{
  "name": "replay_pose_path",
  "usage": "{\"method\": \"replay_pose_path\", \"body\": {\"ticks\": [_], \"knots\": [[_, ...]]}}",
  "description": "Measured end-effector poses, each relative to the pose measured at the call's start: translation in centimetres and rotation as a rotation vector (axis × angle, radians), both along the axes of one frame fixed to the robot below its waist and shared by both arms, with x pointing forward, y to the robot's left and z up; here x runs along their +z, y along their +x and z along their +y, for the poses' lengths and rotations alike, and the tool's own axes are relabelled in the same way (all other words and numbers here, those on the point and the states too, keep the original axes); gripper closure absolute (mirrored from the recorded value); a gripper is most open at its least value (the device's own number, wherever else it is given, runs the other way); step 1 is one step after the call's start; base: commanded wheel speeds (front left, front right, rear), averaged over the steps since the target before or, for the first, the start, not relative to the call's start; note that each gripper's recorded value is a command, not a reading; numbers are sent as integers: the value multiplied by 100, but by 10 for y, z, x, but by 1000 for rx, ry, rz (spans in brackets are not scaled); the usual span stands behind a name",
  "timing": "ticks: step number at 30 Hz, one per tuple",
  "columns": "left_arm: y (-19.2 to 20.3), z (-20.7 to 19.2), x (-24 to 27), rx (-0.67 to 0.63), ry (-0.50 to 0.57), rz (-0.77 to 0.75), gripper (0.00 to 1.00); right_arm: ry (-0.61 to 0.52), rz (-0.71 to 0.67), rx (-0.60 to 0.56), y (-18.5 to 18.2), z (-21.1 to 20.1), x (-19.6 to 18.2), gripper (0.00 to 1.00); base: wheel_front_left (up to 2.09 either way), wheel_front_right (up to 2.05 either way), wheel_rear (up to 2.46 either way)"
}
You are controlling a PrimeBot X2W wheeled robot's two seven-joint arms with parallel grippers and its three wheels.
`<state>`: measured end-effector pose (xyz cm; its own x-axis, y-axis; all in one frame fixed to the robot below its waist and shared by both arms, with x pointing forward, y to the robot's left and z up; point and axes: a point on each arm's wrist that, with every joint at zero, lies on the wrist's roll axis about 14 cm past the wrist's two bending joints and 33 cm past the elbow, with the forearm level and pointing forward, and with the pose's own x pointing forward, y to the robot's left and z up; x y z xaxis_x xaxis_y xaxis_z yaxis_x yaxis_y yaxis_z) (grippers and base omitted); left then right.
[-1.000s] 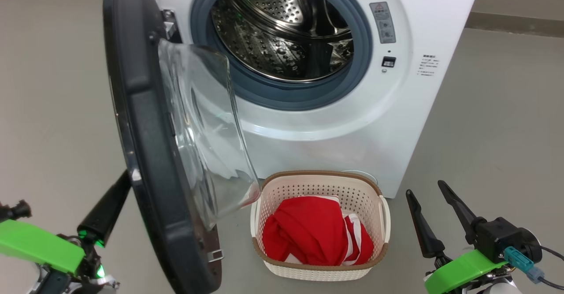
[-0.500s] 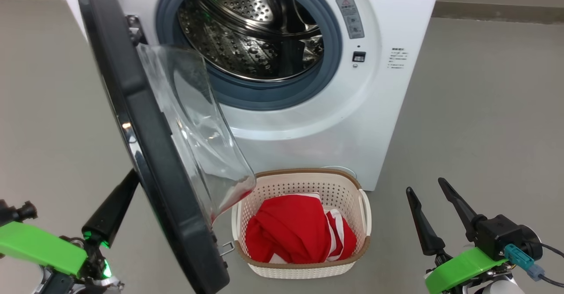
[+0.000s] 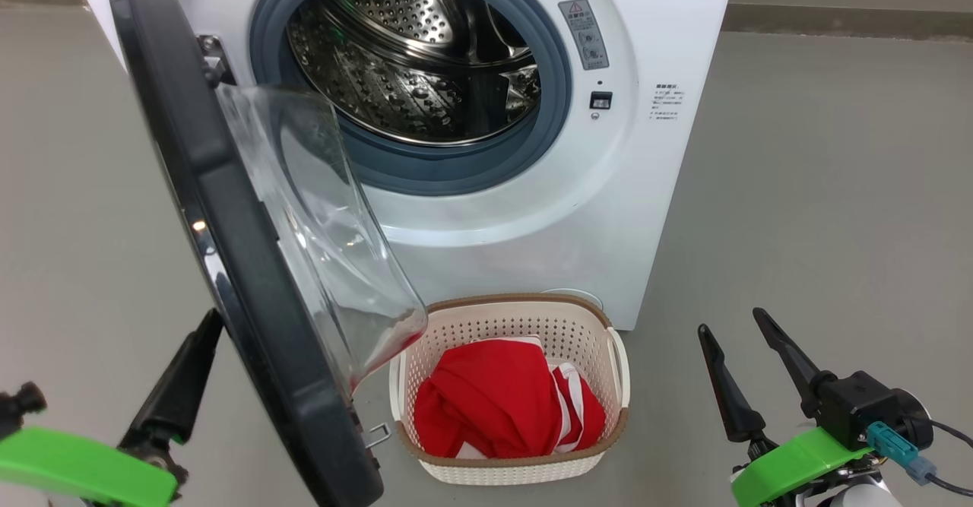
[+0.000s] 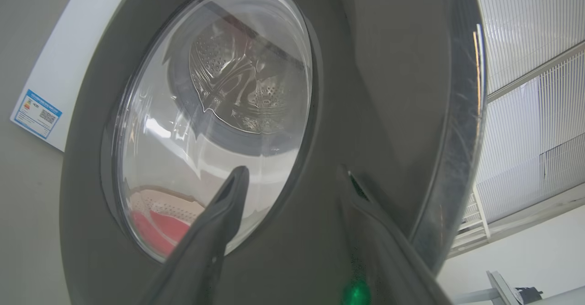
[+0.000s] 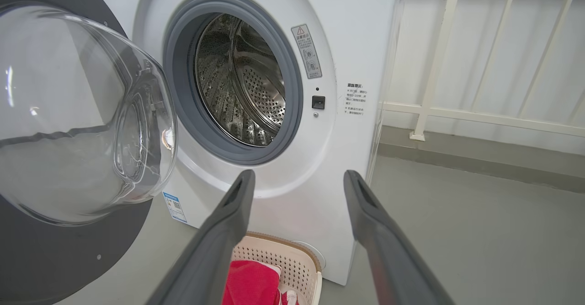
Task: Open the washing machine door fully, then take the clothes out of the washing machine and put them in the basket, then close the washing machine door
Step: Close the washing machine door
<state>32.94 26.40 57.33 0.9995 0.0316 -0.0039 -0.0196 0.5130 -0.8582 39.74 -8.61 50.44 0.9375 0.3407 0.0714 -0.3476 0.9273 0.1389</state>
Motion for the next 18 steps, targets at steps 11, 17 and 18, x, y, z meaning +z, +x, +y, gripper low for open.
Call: {"method": "replay_pose_path", "body": {"ticks": [11, 17, 18], "knots": [[-17, 28, -19, 224, 535, -41, 0, 2, -2, 16, 0, 6, 1, 0, 0, 0, 0], [-20, 26, -37, 257, 768, -41, 0, 1, 9, 20, 1, 7, -3, 0, 0, 0, 0], [-20, 26, -39, 256, 795, -35, 0, 1, 11, 20, 1, 7, -4, 0, 0, 0, 0]]}}
